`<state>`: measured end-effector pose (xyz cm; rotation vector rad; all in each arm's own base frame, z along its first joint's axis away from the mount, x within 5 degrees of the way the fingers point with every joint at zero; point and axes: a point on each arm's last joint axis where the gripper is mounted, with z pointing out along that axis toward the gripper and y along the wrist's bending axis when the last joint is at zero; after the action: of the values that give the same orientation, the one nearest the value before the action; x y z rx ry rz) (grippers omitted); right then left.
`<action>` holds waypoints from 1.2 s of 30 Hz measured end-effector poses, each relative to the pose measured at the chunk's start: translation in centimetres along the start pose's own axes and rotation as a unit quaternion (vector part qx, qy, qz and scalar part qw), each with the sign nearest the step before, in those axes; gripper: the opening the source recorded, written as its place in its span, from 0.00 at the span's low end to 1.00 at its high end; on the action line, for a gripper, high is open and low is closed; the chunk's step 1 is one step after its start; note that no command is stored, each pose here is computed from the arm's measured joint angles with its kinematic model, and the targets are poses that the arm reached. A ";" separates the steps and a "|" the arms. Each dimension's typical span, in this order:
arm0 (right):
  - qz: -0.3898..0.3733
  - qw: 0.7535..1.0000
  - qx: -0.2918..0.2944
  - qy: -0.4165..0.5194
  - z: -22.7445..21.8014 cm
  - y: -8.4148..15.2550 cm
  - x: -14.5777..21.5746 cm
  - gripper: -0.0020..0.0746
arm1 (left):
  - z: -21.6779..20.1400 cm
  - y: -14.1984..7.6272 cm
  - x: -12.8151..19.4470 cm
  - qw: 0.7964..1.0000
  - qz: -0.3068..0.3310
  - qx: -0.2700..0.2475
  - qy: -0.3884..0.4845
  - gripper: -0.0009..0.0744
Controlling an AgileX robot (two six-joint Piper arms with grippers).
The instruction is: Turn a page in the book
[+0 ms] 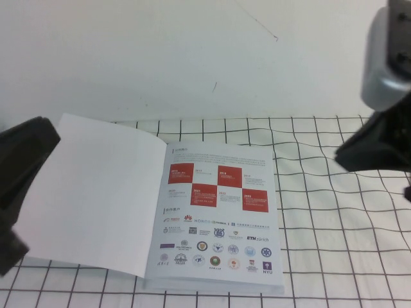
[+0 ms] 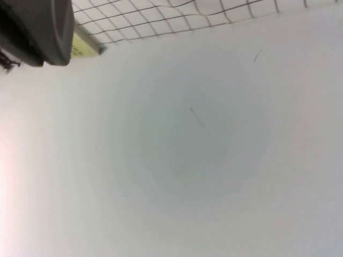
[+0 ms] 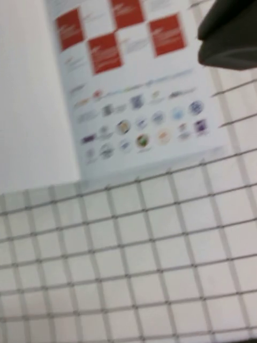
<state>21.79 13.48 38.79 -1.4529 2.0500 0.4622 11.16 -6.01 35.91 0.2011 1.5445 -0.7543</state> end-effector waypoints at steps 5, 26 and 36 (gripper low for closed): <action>0.029 0.986 0.140 0.089 -5.1 1.2 2.6 0.02 | -3.1 -2.1 0.0 0.999 -0.001 0.042 0.002 0.01; 0.109 0.945 0.295 -0.090 -5.2 10.3 14.6 0.02 | -4.5 0.5 3.8 0.962 0.127 -0.081 0.227 0.01; 0.139 0.921 0.320 -0.176 -1.6 12.4 19.7 0.02 | -4.2 1.3 2.5 0.960 0.185 -0.125 0.167 0.01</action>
<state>5.09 2.36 26.92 -0.6430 1.8625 0.1169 8.09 -3.39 32.87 0.4325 1.8361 -0.2298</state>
